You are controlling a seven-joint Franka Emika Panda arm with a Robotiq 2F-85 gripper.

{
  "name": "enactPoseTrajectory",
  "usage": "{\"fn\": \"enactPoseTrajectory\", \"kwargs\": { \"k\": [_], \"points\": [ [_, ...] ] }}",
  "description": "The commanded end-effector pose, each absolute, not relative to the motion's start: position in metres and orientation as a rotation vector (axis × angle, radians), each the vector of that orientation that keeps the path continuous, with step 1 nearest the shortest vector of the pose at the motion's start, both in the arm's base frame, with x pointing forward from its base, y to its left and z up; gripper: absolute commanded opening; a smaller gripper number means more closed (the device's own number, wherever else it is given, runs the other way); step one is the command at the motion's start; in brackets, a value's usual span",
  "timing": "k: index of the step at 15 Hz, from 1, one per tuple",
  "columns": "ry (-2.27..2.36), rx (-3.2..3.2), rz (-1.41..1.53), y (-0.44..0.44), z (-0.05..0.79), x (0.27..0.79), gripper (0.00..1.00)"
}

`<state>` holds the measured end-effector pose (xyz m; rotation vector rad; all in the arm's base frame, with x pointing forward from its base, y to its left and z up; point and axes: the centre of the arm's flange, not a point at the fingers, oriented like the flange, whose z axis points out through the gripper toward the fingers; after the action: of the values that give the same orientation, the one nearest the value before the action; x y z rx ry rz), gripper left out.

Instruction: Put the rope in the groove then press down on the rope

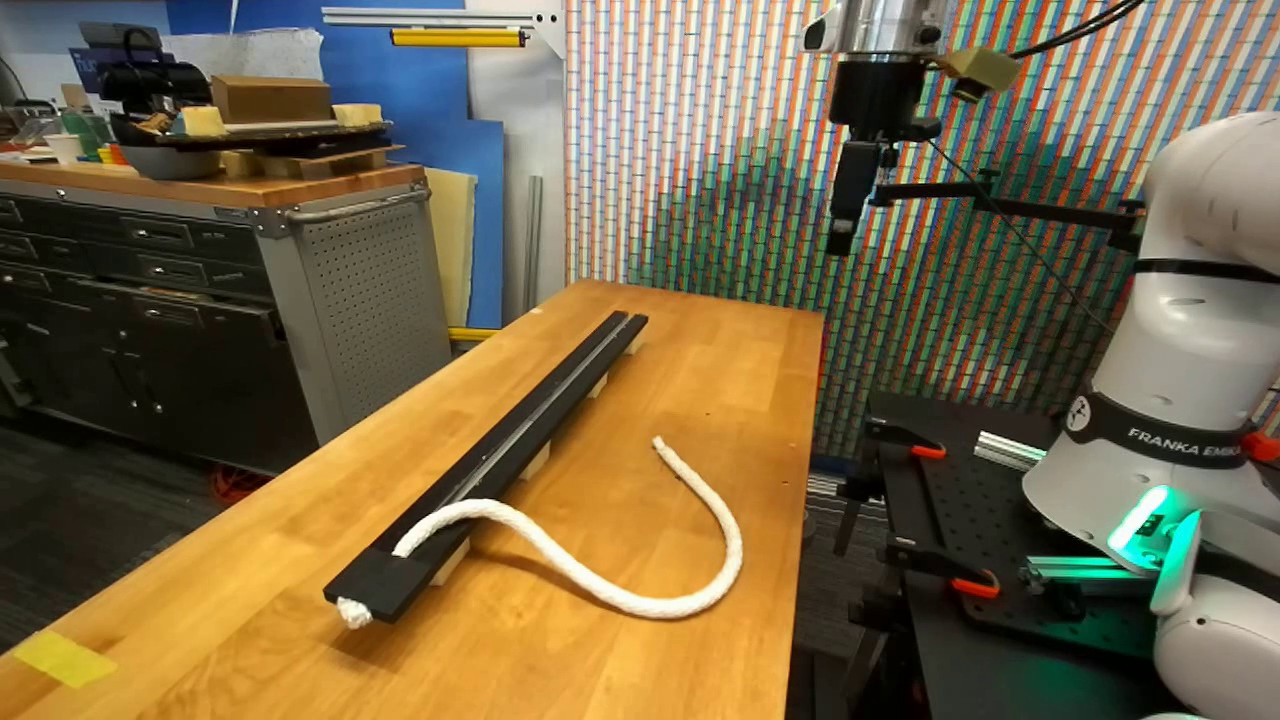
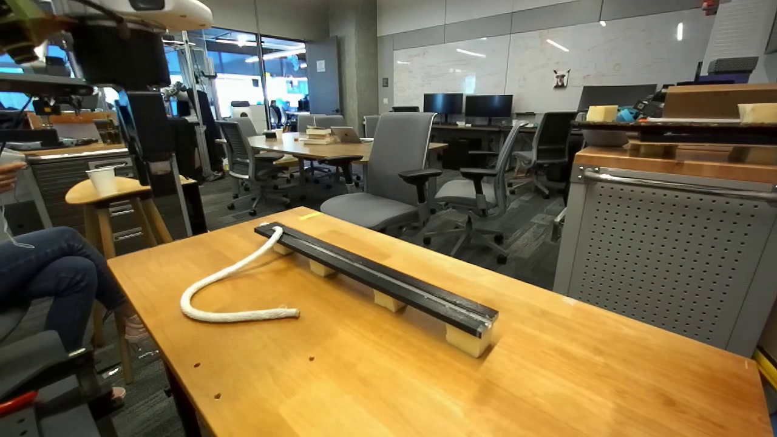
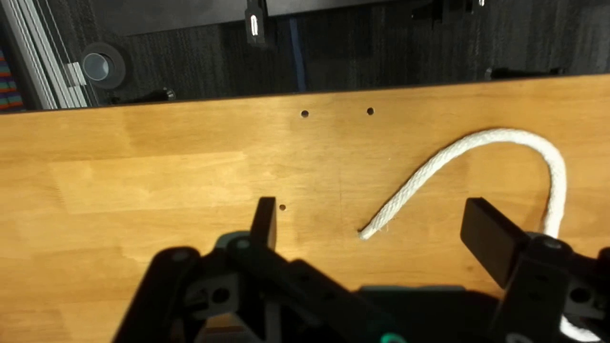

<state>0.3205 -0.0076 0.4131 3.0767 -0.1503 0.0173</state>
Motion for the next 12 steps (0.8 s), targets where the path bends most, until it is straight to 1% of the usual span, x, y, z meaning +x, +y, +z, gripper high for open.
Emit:
{"fn": "enactPoseTrajectory", "kwargs": {
  "k": [1, 5, 12],
  "points": [
    [-0.367, 3.027, 0.001, 0.004, 0.390, 0.359, 1.00],
    [-0.548, 3.008, -0.035, 0.007, 0.362, 0.383, 1.00],
    [-0.830, 3.039, 0.024, 0.023, 0.333, 0.442, 1.00]
  ]
}}
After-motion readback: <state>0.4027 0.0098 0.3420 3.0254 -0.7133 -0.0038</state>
